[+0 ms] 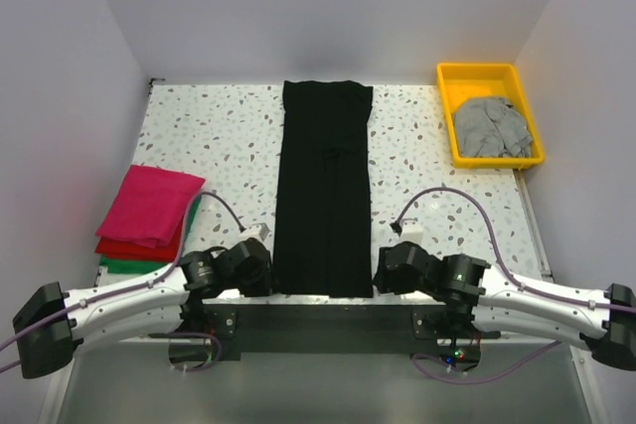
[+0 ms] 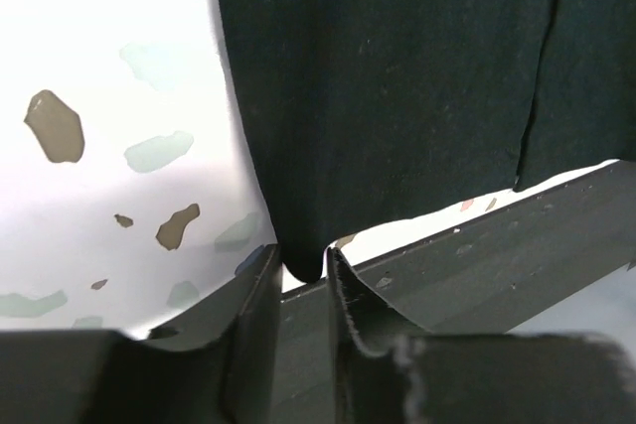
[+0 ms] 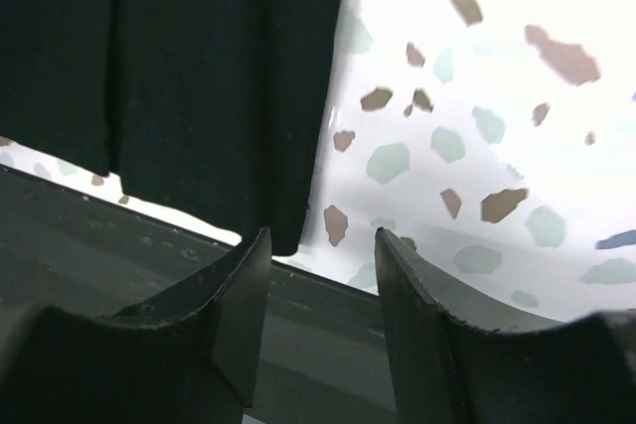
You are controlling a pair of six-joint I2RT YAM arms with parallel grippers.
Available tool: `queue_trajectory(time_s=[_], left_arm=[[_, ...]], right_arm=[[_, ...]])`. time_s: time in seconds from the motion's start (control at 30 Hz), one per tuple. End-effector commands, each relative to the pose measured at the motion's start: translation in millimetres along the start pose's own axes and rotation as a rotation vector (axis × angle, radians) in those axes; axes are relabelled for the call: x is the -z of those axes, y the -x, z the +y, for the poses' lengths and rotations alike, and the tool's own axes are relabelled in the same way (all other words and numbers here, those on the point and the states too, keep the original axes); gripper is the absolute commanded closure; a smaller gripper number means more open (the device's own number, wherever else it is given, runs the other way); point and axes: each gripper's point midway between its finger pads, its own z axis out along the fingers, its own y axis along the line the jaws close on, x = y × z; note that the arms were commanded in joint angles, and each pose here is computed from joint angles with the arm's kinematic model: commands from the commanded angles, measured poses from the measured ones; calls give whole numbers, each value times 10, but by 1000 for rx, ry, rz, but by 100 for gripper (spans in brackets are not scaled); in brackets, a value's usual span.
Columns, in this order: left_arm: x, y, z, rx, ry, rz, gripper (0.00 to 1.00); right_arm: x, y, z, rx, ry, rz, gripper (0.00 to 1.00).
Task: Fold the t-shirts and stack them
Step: Fold the tshirt
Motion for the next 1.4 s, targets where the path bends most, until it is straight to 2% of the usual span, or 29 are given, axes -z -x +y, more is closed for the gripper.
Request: queue_trajectory(time_s=[0.0, 0.1, 0.13, 0.23, 0.47, 0.67, 1.0, 1.07, 1.2, 1.23, 1.37], left_arm=[[103, 21, -78, -4, -18, 1, 69], [125, 32, -94, 8, -33, -9, 63], [138, 36, -96, 11, -35, -11, 57], [157, 62, -23, 23, -8, -35, 51], [20, 35, 103, 34, 14, -52, 49], [-72, 35, 129, 39, 3, -70, 57], [-138, -47, 230, 23, 35, -40, 79], [-145, -64, 238, 21, 37, -32, 83], [-147, -97, 236, 17, 30, -17, 98], [-143, -101, 224, 16, 23, -13, 100], [-119, -104, 199, 13, 8, -11, 100]], right_arm=[[-119, -168, 62, -73, 39, 66, 51], [-201, -277, 237, -123, 133, 120, 53], [-217, -265, 300, -141, 165, 115, 53], [-250, -333, 291, -197, 192, 131, 50], [-268, -350, 210, -272, 193, 116, 50], [-321, -433, 141, -293, 178, 130, 56], [-377, -505, 66, -307, 158, 139, 70], [-368, -502, 39, -293, 146, 137, 76], [-341, -484, -13, -268, 124, 127, 85], [-328, -486, -14, -259, 126, 129, 90], [-296, -473, -15, -238, 125, 131, 99]])
